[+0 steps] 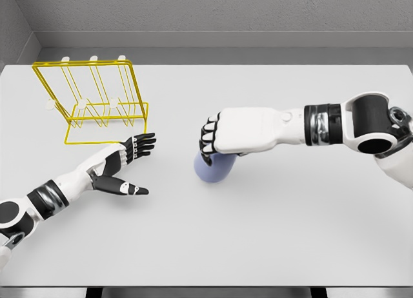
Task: Place the cup on the cup holder with both arms
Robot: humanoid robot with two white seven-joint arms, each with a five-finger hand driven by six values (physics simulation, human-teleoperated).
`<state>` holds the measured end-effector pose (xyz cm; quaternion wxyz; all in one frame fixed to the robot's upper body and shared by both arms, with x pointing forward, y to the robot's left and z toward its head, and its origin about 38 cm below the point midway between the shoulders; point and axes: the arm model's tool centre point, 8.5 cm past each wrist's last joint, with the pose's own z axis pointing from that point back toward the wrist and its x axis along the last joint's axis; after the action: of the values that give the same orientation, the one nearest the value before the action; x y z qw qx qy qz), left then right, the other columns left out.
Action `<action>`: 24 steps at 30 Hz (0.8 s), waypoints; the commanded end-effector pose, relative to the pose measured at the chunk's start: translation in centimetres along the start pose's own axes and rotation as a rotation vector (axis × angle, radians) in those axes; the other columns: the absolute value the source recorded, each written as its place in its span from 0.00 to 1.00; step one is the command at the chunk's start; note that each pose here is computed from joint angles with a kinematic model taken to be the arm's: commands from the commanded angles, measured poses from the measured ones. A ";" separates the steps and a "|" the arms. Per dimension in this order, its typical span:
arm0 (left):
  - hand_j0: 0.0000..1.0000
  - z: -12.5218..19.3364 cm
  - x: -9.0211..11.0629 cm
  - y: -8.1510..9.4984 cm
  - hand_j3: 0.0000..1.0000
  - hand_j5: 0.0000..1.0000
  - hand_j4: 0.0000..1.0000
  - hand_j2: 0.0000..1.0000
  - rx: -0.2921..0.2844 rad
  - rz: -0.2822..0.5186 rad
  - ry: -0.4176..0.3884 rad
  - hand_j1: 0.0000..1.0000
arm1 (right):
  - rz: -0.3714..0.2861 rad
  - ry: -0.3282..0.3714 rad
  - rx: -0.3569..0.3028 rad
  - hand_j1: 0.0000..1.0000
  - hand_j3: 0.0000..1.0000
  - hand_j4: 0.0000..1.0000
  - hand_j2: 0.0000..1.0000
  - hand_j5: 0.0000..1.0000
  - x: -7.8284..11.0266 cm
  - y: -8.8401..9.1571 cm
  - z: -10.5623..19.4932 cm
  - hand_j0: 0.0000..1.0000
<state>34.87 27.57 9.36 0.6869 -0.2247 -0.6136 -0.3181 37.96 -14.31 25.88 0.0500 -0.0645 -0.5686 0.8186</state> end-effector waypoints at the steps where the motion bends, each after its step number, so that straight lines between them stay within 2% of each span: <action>1: 1.00 0.0 0.0 0.0 1.00 1.00 1.00 1.00 -0.001 0.003 0.000 1.00 | 0.005 -0.015 -0.018 0.49 0.49 0.49 0.49 0.49 0.3 -0.4 -0.9 0.49; 7: 1.00 0.1 -0.1 0.0 1.00 1.00 1.00 1.00 0.002 0.005 0.001 1.00 | 0.018 -0.016 -0.012 0.49 0.49 0.49 0.49 0.49 0.5 0.1 -2.2 0.49; 11: 1.00 0.1 -0.1 0.0 1.00 1.00 1.00 1.00 0.002 0.006 0.001 1.00 | 0.000 -0.007 -0.006 0.51 0.51 0.51 0.51 0.51 0.2 0.7 -2.6 0.51; 13: 1.00 0.1 -0.1 -0.1 1.00 1.00 1.00 1.00 0.001 0.005 -0.001 1.00 | 0.007 -0.004 0.001 0.60 0.60 0.60 0.60 0.60 0.2 0.9 -2.7 0.60; 14: 1.00 0.1 -0.1 -0.1 1.00 1.00 1.00 1.00 0.001 0.005 -0.001 1.00 | 0.003 -0.006 0.001 0.69 0.69 0.69 0.69 0.69 0.3 1.0 -2.8 0.69; 16: 1.00 0.1 -0.1 -0.1 1.00 1.00 1.00 1.00 0.001 0.005 -0.002 1.00 | -0.007 -0.010 0.002 0.97 0.97 0.97 0.97 0.97 0.5 1.4 -2.9 0.97; 17: 1.00 0.1 0.0 0.0 1.00 1.00 1.00 1.00 0.002 0.004 -0.003 1.00 | -0.006 -0.011 0.001 0.99 0.99 0.99 0.99 0.99 0.6 1.4 -2.9 0.99; 24: 1.00 0.1 -0.1 0.0 1.00 1.00 1.00 1.00 0.003 0.005 -0.002 1.00 | -0.001 -0.010 -0.001 1.00 1.00 1.00 1.00 1.00 0.5 1.2 -2.8 1.00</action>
<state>34.77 27.61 9.29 0.6870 -0.2249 -0.6140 -0.3170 37.86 -12.00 23.76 0.0457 -0.0610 -0.5679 0.8195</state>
